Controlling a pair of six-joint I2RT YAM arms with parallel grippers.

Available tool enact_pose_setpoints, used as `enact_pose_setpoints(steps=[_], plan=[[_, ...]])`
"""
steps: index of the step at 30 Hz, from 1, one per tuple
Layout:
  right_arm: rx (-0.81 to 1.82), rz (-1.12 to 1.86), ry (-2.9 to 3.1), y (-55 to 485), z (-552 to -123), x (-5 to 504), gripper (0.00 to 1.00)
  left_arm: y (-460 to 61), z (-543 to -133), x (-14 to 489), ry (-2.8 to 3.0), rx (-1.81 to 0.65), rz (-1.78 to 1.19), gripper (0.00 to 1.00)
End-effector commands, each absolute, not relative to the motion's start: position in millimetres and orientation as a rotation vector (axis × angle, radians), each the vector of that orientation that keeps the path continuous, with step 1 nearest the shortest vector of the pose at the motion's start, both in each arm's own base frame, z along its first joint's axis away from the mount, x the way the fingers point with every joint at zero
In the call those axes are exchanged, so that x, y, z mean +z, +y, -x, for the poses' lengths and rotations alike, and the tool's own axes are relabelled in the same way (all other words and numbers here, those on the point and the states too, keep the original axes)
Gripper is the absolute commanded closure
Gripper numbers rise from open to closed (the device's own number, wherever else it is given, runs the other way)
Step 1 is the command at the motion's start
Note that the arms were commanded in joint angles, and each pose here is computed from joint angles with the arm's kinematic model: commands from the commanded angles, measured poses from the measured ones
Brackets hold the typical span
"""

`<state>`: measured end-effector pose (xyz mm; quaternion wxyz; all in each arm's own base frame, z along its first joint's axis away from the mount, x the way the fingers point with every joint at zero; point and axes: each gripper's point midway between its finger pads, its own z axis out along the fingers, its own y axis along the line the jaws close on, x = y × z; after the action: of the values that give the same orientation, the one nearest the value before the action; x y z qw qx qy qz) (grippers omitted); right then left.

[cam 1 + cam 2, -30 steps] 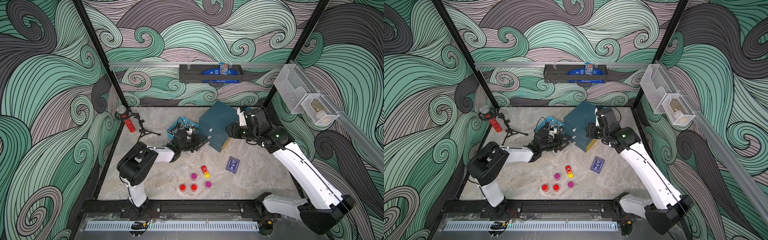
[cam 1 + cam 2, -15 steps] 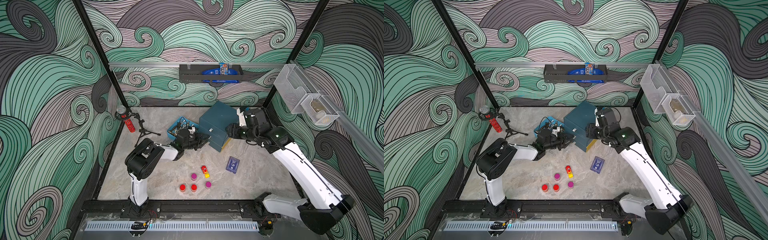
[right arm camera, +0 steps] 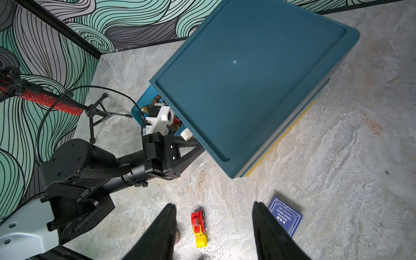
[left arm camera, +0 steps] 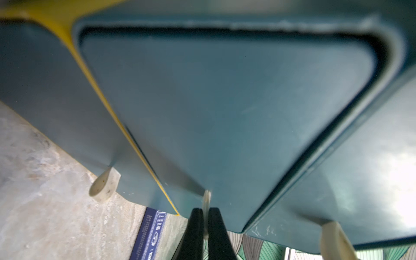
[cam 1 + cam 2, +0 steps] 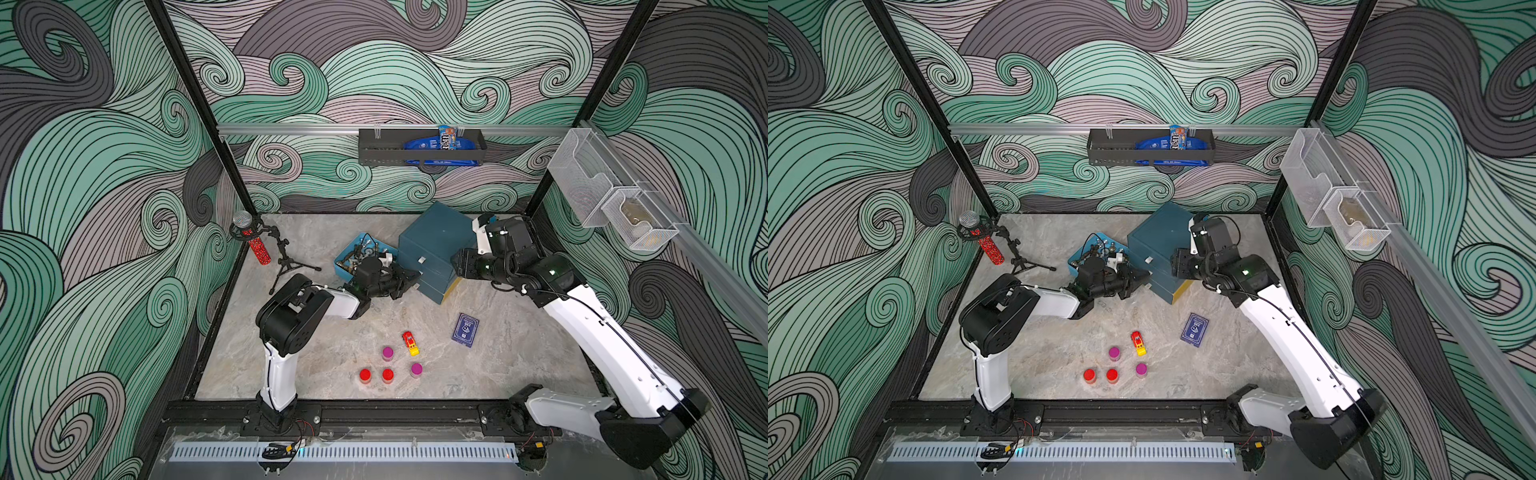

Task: Put the paint cans in the drawer according to color
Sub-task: Open the drawer in the storage box.

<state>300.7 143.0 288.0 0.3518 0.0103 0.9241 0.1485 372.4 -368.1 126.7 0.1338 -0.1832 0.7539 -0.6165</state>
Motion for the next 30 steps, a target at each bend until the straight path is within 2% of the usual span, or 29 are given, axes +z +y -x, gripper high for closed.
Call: enact_pose_setpoints(steps=[1, 6, 13, 19, 24, 30], plan=[[0.379, 0.0, 2.393, 142.1, -299.1, 283.8, 0.43, -374.8, -373.5, 140.4, 2.149, -1.811, 0.48, 1.0], [0.378, 0.007, 2.408, 138.9, -290.7, 275.0, 0.43, -366.7, -359.6, 141.6, 2.179, -1.787, 0.454, 1.0], [0.398, 0.07, 2.44, 143.2, -278.1, 261.4, 0.43, -335.6, -308.7, 129.1, 2.272, -1.733, 0.435, 1.0], [0.389, 0.158, 2.493, 156.4, -251.2, 237.0, 0.46, -314.0, -278.6, 120.2, 2.313, -1.702, 0.452, 1.0], [0.415, 0.179, 2.519, 167.2, -233.2, 225.5, 0.46, -301.7, -267.3, 116.8, 2.328, -1.656, 0.458, 1.0], [0.415, 0.19, 2.521, 172.3, -230.8, 225.2, 0.46, -295.5, -262.3, 120.1, 2.326, -1.635, 0.451, 1.0]])
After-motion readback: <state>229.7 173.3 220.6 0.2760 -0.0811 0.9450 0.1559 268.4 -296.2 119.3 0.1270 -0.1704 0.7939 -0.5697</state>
